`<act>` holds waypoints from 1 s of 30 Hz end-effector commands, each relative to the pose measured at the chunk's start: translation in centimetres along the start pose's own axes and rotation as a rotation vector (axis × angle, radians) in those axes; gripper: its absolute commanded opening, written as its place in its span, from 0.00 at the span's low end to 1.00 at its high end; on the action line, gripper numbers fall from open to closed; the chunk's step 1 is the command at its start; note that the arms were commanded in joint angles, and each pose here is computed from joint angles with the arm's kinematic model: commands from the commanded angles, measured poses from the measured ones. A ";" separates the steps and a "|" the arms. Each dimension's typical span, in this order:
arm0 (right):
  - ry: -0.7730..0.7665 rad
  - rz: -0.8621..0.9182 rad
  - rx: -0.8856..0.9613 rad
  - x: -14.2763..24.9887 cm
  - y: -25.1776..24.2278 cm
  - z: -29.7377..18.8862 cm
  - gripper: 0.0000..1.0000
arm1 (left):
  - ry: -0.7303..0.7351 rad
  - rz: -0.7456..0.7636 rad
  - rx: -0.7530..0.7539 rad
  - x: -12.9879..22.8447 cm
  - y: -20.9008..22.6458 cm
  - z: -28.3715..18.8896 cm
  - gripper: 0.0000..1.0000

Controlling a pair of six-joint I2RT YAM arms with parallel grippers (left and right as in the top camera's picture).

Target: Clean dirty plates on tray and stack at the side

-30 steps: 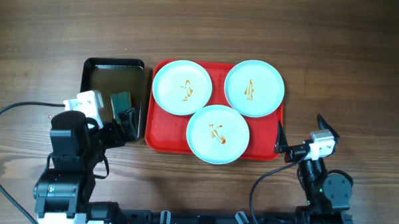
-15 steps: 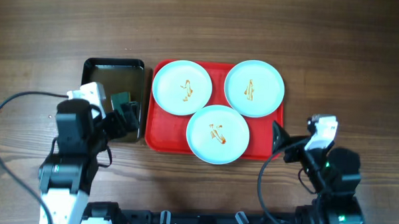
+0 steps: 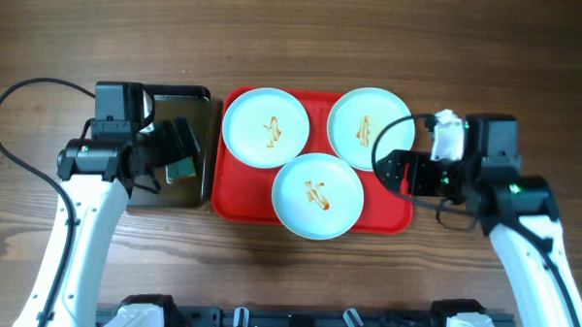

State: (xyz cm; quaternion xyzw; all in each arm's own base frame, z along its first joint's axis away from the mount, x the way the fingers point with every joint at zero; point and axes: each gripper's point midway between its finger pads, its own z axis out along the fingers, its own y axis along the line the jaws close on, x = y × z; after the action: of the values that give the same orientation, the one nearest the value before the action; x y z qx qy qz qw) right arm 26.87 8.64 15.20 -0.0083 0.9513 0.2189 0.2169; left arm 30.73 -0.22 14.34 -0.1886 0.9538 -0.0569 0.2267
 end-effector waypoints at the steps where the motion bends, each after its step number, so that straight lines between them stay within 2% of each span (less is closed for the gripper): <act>1: 0.047 0.016 -0.082 0.1 1.3 0.8 0.99 | -0.049 -0.008 -0.001 -1.4 -0.2 -0.5 1.00; 4: 0.077 0.102 0.084 1.2 -1.6 0.7 0.99 | -0.097 -0.010 -0.021 -2.7 -0.1 -0.1 1.00; 6: 0.100 0.090 0.083 1.9 -1.7 0.9 0.97 | -0.087 -0.010 -0.036 -2.8 0.1 0.7 1.00; 12: 0.168 0.120 0.093 4.1 -2.7 2.5 0.73 | 0.025 0.003 -0.081 -1.6 0.7 4.9 1.00; 18: 0.189 0.132 0.071 4.6 -3.1 4.2 0.71 | 0.126 0.101 -0.111 -0.4 1.3 9.4 0.99; 21: 0.200 0.137 0.073 4.7 -3.2 4.6 0.69 | 0.150 0.101 -0.120 0.0 1.5 11.1 0.91; 26: 0.201 0.137 0.074 4.7 -3.3 4.6 0.68 | 0.177 0.101 -0.128 0.5 1.8 12.3 0.66; 29: 0.201 0.137 0.073 4.7 -3.3 4.6 0.66 | 0.195 0.101 -0.134 1.0 1.9 12.8 0.58; 30: 0.201 0.137 0.073 4.7 -3.3 4.6 0.66 | 0.203 0.101 -0.137 1.2 2.0 13.0 0.51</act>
State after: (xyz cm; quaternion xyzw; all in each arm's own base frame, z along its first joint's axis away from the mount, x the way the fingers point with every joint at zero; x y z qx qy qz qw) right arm 25.08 7.84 8.58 0.0418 0.9736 0.1939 0.1128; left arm 34.62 0.77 2.30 -0.1491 0.9813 -0.0026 0.1213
